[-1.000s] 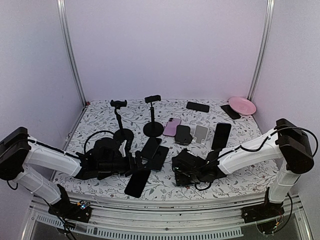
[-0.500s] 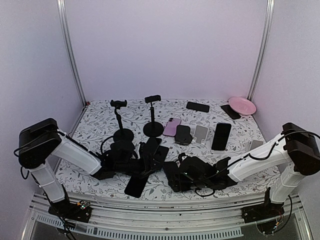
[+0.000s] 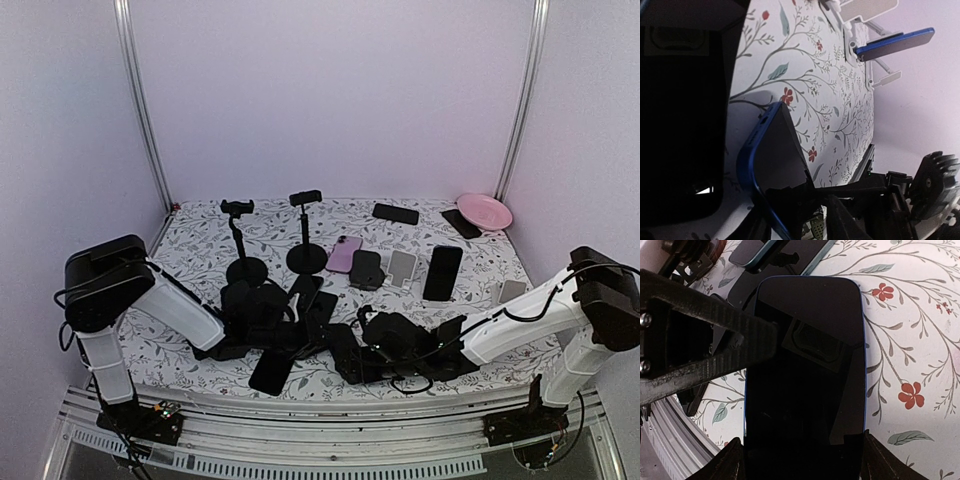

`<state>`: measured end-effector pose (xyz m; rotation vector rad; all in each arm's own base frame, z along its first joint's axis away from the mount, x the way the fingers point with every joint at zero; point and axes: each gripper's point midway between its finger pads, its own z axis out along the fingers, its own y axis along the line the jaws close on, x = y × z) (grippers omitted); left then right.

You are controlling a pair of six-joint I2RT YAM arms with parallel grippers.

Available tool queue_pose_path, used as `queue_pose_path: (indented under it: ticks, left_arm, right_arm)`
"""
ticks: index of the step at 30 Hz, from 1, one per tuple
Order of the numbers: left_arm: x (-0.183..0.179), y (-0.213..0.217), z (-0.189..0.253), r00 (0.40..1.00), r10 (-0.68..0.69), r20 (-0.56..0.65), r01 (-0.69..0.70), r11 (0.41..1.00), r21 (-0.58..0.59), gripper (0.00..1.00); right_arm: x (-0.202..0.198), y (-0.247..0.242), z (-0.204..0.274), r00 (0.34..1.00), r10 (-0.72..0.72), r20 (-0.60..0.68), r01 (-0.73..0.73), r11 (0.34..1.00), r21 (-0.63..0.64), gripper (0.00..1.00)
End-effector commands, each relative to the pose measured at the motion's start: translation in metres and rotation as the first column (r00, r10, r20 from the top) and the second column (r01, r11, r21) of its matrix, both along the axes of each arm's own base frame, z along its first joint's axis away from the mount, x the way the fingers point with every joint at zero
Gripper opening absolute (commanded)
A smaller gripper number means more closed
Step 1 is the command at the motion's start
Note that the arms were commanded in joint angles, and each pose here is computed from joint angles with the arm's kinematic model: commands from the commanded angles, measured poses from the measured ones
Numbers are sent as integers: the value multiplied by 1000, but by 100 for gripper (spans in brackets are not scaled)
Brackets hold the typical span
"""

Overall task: Place the phone on the phone stand
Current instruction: Pass from the right arm to the left

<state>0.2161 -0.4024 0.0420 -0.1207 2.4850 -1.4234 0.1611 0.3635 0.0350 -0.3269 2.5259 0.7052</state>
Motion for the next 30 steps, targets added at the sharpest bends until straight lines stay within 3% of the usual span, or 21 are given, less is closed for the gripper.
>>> queue_pose_path:
  ticks: [1, 5, 7, 13, 19, 24, 30]
  left_arm:
    - [-5, -14, 1, 999, -37, 7, 37, 999, -25, 32]
    - [-4, -18, 4, 999, -49, 14, 49, 998, -38, 16]
    - [-4, -21, 8, 998, -59, 29, 60, 997, -47, 0]
    - [-4, -26, 35, 981, -111, 161, 121, 991, -58, 0]
    - [-3, -20, 67, 931, -169, 324, 173, 985, 17, 0]
    - [-7, -15, 91, 864, -230, 448, 218, 973, 78, 0]
    - [-24, -16, 114, 769, -300, 565, 291, 951, 108, 0]
  right_arm:
    - [1, 12, 27, 999, 12, 41, -15, 996, 90, 65]
    - [0, 12, 28, 999, 21, 43, -25, 996, 85, 66]
    - [-1, 13, 28, 999, 27, 43, -30, 996, 82, 66]
    - [-2, 8, 32, 998, 32, 48, -35, 997, 70, 77]
    - [2, -5, 61, 995, 8, 98, -16, 997, 82, 86]
    - [7, -17, 87, 989, -28, 147, 13, 995, 103, 89]
    - [10, -21, 134, 981, -81, 177, 39, 973, 229, 89]
